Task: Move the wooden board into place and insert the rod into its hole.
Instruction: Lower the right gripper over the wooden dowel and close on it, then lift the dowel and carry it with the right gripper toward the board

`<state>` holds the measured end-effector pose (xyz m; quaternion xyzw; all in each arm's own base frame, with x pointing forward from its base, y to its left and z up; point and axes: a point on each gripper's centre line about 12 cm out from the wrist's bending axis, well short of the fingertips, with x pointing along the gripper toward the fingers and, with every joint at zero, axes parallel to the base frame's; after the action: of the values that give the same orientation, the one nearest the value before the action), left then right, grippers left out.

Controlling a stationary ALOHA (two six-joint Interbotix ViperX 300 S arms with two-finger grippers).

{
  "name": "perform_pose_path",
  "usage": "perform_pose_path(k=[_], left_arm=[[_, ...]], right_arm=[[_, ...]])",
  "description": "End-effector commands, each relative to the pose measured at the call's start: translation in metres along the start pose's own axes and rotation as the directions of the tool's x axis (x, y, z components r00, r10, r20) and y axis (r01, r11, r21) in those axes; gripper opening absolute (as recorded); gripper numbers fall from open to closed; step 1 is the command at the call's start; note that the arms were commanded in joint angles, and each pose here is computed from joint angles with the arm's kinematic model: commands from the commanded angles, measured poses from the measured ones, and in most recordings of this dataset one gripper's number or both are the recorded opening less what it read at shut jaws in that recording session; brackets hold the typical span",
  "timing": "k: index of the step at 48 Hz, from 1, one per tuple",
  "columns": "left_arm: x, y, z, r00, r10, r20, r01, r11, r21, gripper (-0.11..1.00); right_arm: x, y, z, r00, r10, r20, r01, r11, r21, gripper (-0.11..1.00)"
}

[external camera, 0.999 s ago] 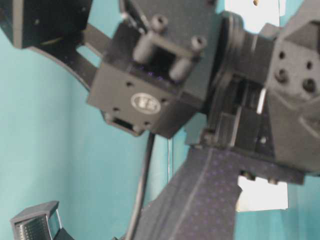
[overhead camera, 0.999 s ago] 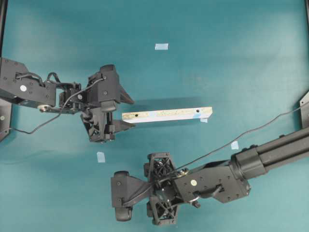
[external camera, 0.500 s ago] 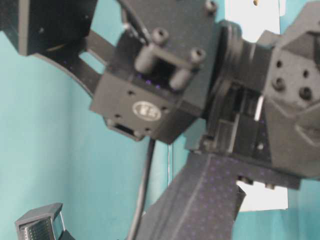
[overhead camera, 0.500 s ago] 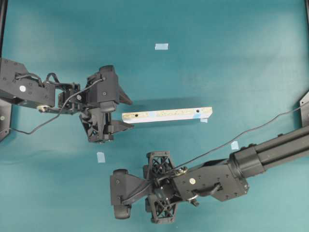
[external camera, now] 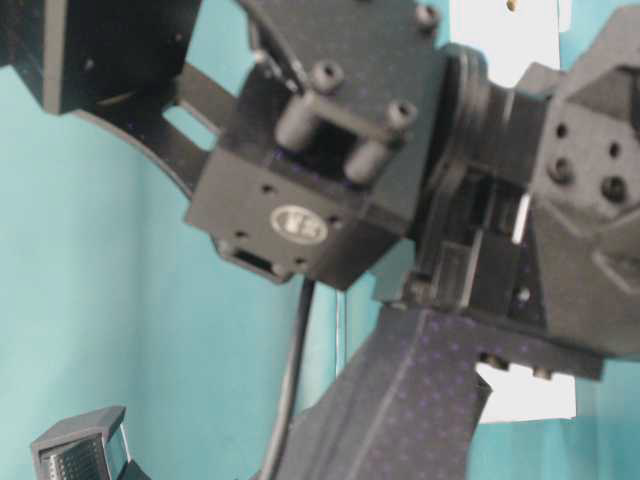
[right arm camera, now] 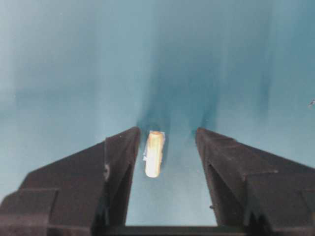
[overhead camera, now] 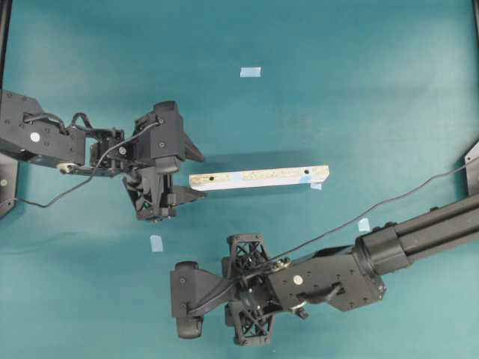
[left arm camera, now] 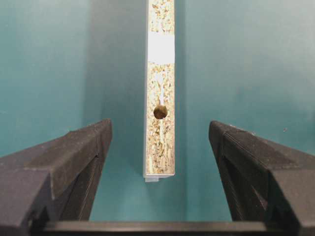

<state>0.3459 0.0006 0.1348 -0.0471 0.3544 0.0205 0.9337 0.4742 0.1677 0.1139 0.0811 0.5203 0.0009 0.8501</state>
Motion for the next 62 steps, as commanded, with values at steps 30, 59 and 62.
perform_pose_path(k=[30,59,62], left_arm=[[-0.0024,-0.0017,0.0063,1.000,-0.004,0.023,0.005,1.000,-0.006,0.78],[-0.0025,-0.0016,0.0052,1.000,-0.004,0.021,0.004,1.000,-0.006,0.78],[-0.0025,-0.0015,0.0050,1.000,-0.004,0.020,0.004,1.000,-0.007,0.78]], right_arm=[[-0.0112,0.0146,0.0113,0.997,0.043,0.062,-0.042,0.999,-0.012,0.28],[-0.0111,0.0140,0.0090,0.998,0.033,0.045,-0.032,0.999,-0.013,0.23],[-0.0111,0.0137,0.0087,0.999,0.031,0.043,-0.030,0.999,-0.013,0.22]])
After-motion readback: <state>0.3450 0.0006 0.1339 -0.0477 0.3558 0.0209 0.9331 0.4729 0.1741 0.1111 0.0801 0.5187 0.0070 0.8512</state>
